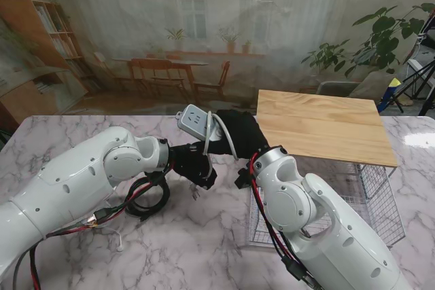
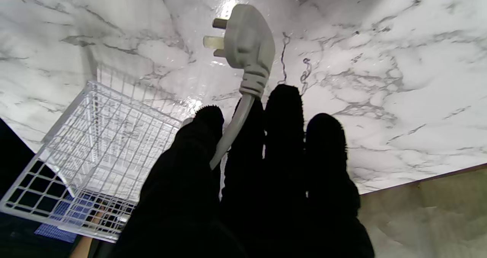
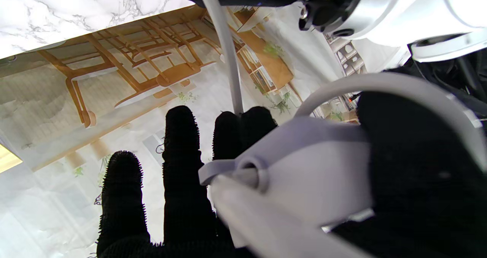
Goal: Load the small electronics into the mesh drawer
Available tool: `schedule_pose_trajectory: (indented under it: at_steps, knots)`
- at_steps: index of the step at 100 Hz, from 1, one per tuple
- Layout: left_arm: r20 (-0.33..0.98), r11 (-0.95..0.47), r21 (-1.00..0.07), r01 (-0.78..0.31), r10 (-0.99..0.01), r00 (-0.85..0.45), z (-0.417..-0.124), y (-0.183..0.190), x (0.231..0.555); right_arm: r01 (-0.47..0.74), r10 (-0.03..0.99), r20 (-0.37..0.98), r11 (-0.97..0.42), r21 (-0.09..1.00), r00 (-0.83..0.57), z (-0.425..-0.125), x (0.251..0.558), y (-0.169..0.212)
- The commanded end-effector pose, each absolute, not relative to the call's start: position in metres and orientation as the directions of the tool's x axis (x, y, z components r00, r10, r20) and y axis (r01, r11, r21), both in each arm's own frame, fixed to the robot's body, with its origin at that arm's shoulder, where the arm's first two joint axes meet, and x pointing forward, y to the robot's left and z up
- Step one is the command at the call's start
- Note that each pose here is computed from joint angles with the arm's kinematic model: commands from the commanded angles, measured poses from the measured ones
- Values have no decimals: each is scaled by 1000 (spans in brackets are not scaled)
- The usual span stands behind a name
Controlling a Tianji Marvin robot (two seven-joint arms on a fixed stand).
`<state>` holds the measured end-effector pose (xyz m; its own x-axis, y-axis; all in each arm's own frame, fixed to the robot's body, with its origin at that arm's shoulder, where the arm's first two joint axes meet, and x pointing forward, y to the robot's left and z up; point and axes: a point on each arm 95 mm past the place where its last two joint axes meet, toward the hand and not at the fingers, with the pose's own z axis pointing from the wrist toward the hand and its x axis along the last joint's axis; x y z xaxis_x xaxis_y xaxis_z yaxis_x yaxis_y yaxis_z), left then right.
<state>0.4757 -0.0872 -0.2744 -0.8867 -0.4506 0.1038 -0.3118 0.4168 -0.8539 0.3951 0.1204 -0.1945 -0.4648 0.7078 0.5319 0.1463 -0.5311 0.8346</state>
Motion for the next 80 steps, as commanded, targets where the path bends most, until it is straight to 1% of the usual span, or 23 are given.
schedule_pose_trajectory:
  at_steps: [1, 6, 20, 37, 54, 70, 80]
  knots:
    - [114, 439, -844, -307, -413, -904, -280, -91, 460, 111, 709, 528, -546, 831, -468, -184, 398, 118]
    - [96, 443, -853, -274, -384, -918, -276, -90, 452, 101, 717, 521, -542, 834, -463, -184, 399, 116]
    - [-16, 461, -879, -122, -284, -959, -257, -81, 425, 68, 747, 490, -519, 852, -450, -186, 404, 111]
    - [-67, 447, -894, -40, -222, -973, -240, -70, 398, 59, 777, 454, -478, 876, -436, -193, 411, 111]
    - [-105, 442, -897, 4, -205, -973, -229, -61, 384, 60, 799, 439, -457, 888, -411, -200, 419, 111]
    - [-142, 433, -901, 36, -214, -966, -219, -52, 375, 51, 821, 415, -431, 901, -392, -204, 423, 107]
    - [-189, 423, -902, 84, -213, -959, -210, -46, 369, 40, 835, 396, -413, 910, -381, -206, 425, 104]
